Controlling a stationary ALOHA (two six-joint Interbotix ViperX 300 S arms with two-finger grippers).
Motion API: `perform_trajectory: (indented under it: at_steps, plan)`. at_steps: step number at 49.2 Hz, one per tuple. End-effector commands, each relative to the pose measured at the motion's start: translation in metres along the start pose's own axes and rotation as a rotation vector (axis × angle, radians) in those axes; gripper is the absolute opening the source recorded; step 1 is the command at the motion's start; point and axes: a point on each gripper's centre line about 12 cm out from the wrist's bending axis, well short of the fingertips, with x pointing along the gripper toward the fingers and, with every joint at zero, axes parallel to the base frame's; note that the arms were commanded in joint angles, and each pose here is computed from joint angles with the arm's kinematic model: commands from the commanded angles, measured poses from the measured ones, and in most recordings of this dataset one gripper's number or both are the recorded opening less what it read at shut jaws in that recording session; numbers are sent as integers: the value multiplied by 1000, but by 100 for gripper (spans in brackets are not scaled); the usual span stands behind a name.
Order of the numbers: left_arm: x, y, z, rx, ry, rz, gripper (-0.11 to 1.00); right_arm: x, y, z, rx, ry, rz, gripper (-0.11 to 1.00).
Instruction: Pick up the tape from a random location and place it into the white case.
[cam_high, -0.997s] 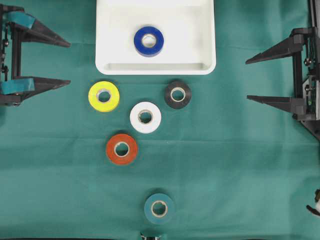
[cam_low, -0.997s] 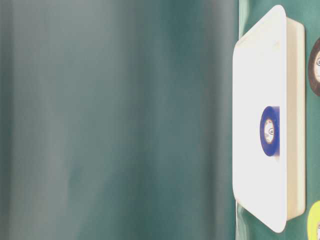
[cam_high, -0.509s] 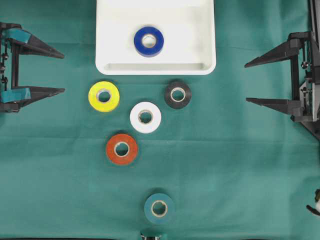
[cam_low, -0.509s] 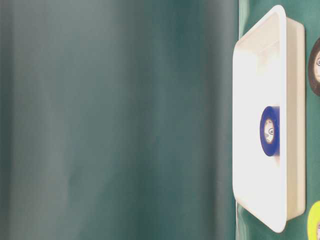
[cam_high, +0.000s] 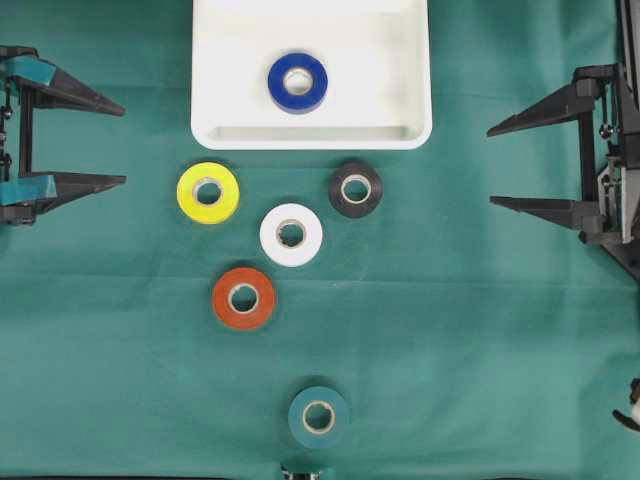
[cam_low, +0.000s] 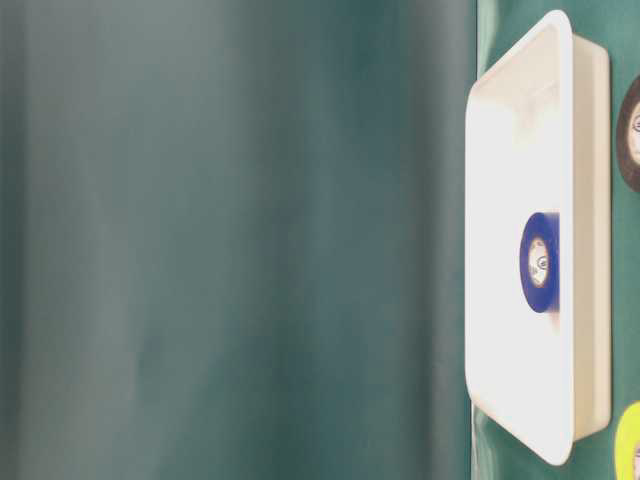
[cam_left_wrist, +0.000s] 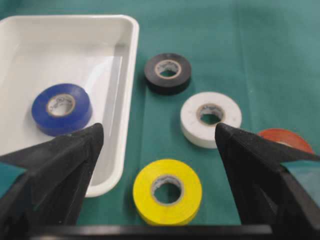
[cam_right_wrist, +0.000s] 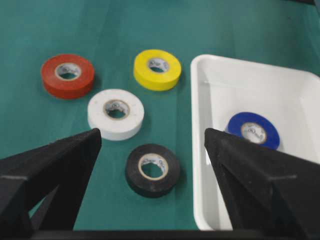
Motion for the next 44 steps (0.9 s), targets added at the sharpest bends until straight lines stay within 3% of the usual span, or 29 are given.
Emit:
perform_trajectory:
  at_steps: [1,13,26,44]
  plan:
    - [0,1,5,-4,-18,2,98,1,1,5,1,-12,3,93]
    - [0,1,5,-4,-20,2,98,0,2,6,5,-14,8,93]
    - [0,1,6,-4,-23,2,98,-1,12,6,3,-3,55,93]
    - [0,1,6,-4,-23,2,98,0,12,7,4,-5,55,93]
